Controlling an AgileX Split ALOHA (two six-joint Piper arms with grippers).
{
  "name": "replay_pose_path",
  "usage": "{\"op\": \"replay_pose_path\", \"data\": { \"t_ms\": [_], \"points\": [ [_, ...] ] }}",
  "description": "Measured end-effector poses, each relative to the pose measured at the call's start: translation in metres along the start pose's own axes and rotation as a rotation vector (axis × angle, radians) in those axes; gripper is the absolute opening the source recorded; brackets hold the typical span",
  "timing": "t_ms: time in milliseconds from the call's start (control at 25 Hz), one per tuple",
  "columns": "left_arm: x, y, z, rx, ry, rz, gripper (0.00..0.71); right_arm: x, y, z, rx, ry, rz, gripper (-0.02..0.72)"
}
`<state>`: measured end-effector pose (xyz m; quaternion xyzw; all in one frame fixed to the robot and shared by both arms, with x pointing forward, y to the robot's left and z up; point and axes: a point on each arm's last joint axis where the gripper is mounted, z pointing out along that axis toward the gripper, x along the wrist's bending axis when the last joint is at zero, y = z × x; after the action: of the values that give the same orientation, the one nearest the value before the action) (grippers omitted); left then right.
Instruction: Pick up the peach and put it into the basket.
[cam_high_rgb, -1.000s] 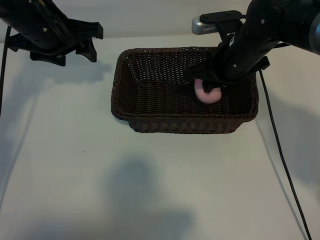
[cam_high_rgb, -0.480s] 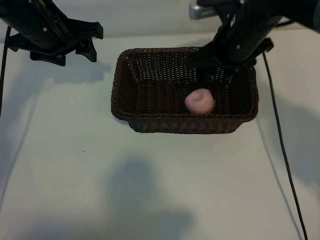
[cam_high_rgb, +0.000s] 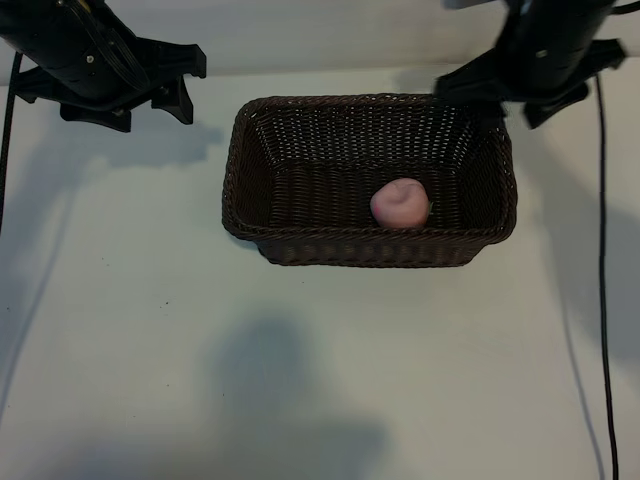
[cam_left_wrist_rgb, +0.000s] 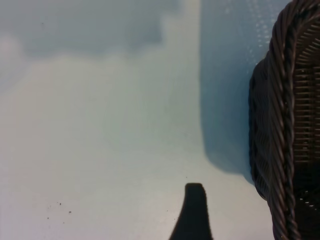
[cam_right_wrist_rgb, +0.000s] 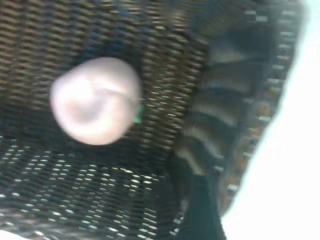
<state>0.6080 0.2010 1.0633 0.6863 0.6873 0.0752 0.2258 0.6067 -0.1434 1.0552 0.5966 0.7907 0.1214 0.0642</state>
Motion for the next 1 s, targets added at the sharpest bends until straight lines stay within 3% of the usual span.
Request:
{"op": "replay_pose_path", "data": {
  "t_ms": [400, 1000],
  "points": [
    [0.0, 0.0, 0.0, 0.0, 0.0, 0.0, 0.581, -0.053, -0.005, -0.023, -0.001, -0.047, 0.078, 0.544],
    [0.0, 0.0, 0.0, 0.0, 0.0, 0.0, 0.581, -0.058, -0.005, -0.023, 0.001, -0.056, 0.084, 0.543]
  ]
}}
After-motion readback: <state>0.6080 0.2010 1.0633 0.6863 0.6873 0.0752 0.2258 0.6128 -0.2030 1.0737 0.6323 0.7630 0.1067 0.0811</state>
